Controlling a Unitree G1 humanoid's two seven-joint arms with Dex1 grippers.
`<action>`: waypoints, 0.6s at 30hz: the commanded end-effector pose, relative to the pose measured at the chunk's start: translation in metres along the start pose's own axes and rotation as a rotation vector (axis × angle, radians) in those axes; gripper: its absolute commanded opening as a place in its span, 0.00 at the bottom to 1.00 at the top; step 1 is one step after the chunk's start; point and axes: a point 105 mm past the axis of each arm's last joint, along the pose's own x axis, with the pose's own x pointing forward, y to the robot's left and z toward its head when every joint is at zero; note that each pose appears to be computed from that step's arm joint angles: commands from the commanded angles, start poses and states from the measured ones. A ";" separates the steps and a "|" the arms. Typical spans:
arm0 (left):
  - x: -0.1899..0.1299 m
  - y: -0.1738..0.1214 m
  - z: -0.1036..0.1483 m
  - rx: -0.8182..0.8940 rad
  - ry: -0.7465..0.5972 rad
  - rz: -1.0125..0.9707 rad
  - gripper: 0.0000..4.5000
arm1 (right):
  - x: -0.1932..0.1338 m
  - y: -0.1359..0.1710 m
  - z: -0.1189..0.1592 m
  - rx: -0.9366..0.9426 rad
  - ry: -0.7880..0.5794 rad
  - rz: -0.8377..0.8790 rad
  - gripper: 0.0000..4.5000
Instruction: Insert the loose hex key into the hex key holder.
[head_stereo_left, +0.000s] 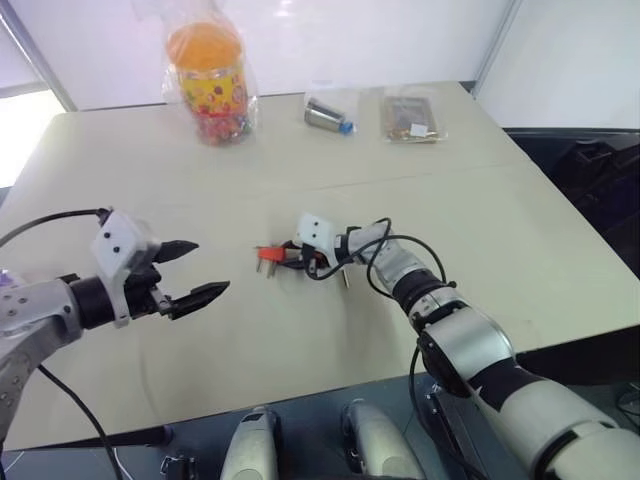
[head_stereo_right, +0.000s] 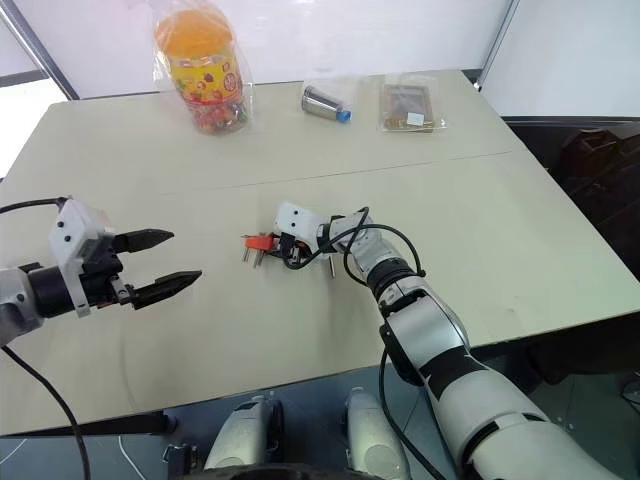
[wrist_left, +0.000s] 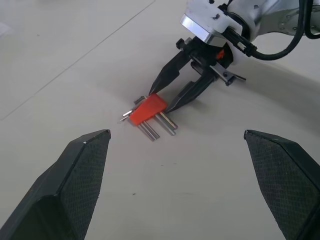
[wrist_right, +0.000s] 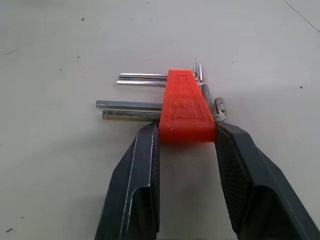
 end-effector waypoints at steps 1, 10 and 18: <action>-0.002 0.003 0.011 0.034 -0.042 0.028 1.00 | -0.011 -0.019 0.011 -0.223 0.011 -0.105 0.22; 0.023 0.018 0.042 -0.026 -0.207 -0.033 1.00 | -0.069 -0.025 0.093 -1.086 -0.231 -0.356 0.22; 0.046 0.020 0.099 -0.098 -0.425 -0.222 1.00 | -0.118 -0.031 0.155 -1.350 -0.374 -0.482 0.22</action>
